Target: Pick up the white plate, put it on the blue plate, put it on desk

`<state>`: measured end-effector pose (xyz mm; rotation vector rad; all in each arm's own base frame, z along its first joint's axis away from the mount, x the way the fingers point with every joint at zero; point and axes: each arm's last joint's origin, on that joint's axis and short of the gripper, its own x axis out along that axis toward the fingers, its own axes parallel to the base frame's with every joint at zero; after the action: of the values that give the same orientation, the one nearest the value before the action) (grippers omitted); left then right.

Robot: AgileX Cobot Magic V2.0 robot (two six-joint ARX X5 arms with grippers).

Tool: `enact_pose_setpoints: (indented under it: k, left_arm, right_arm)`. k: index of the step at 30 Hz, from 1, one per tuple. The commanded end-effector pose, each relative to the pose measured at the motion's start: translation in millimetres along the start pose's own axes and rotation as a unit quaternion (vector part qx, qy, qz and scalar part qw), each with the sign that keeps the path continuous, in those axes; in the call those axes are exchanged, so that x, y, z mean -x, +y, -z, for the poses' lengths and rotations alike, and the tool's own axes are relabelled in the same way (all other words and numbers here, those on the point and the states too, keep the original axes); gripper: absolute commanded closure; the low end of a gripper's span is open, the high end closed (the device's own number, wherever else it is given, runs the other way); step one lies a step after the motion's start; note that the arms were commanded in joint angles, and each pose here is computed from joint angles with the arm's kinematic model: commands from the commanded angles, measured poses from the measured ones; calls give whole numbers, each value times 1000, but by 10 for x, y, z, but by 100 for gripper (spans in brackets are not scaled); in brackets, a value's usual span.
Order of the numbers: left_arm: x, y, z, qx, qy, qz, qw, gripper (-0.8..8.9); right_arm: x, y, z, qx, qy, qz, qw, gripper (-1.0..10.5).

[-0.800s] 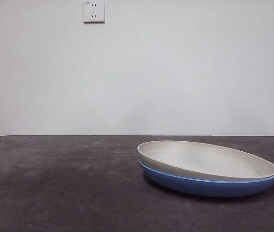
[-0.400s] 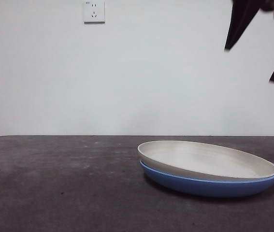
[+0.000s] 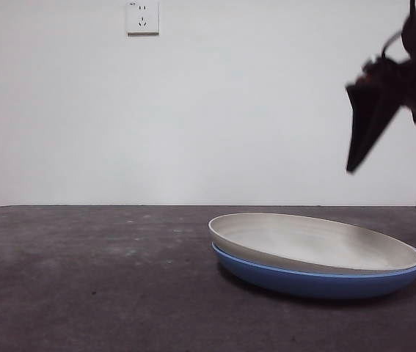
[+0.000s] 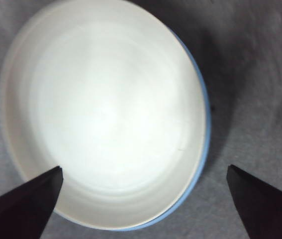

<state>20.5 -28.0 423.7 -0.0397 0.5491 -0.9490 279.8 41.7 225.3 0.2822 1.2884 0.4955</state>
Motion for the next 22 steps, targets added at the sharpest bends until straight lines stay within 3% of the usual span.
enact_pose_setpoints:
  k: [1, 18, 22]
  left_arm:
    - [20, -14, -28, -3, -7, 6, 1000, 219]
    - [19, -16, -44, -5, -15, 7, 1000, 219]
    - [19, -16, -44, -5, -15, 7, 1000, 219]
  right_arm:
    - [-105, -79, -36, 3, -3, -18, 1000, 358]
    - [-474, -284, -132, -11, 16, -37, 999, 359]
    - [-504, -301, -139, -11, 17, -37, 999, 485]
